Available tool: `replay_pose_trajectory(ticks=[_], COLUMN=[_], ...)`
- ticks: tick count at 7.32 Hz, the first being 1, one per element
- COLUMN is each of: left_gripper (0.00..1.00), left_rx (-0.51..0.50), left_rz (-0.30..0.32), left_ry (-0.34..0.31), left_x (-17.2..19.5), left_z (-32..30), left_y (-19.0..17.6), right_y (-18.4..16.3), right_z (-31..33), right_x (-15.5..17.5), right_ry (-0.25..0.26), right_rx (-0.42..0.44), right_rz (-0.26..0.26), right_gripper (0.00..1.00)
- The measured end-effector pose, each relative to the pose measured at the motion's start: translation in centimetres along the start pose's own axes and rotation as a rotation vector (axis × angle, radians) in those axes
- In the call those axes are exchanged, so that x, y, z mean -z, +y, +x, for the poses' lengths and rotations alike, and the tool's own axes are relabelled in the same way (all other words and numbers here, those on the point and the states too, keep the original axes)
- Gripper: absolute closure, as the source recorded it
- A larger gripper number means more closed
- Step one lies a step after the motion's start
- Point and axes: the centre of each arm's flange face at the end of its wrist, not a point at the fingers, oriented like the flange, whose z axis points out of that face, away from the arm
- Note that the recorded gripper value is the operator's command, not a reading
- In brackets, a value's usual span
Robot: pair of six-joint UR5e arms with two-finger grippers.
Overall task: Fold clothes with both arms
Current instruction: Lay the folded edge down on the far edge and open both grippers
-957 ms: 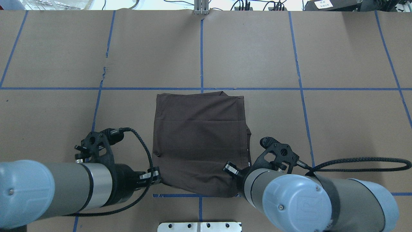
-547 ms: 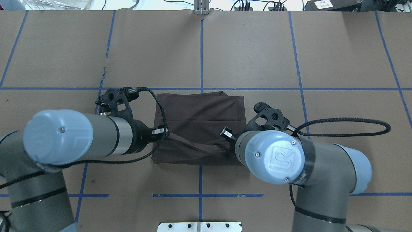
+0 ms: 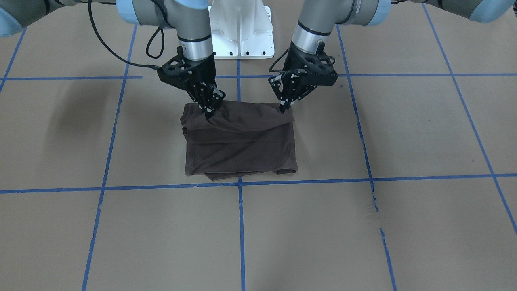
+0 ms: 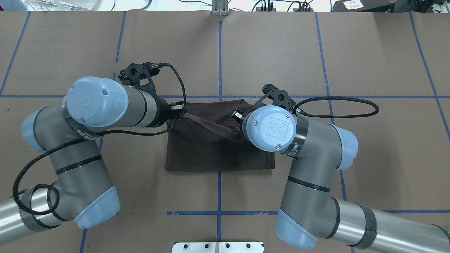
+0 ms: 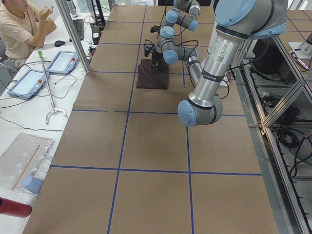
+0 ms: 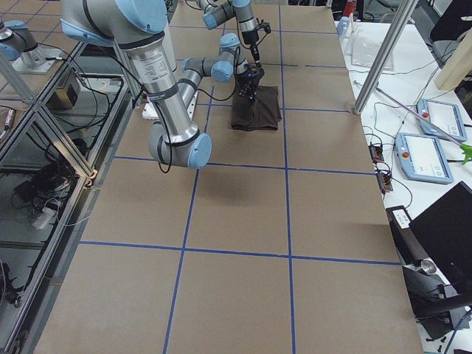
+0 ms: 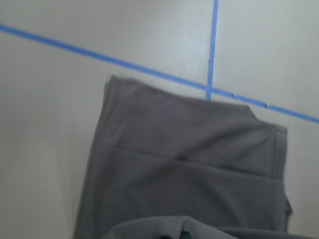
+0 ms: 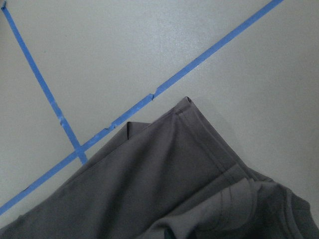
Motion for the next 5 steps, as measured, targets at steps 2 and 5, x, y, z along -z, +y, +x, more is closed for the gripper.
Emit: replay_pose_trajectory(ticks=[2, 5], left_gripper=[1.00, 1.00], left_rx=[-0.009, -0.022], left_rz=[0.015, 0.019], left_ry=[-0.010, -0.029], left_x=[-4.9, -9.3], left_z=[-0.8, -2.5], left_y=[-1.6, -2.4], right_y=[-0.5, -1.0], right_z=[-0.7, -2.3], right_x=[-3.6, -6.1], right_ry=[0.005, 0.023], right_rx=[0.007, 0.006], right_rz=[0.010, 0.029], right_gripper=[1.00, 1.00])
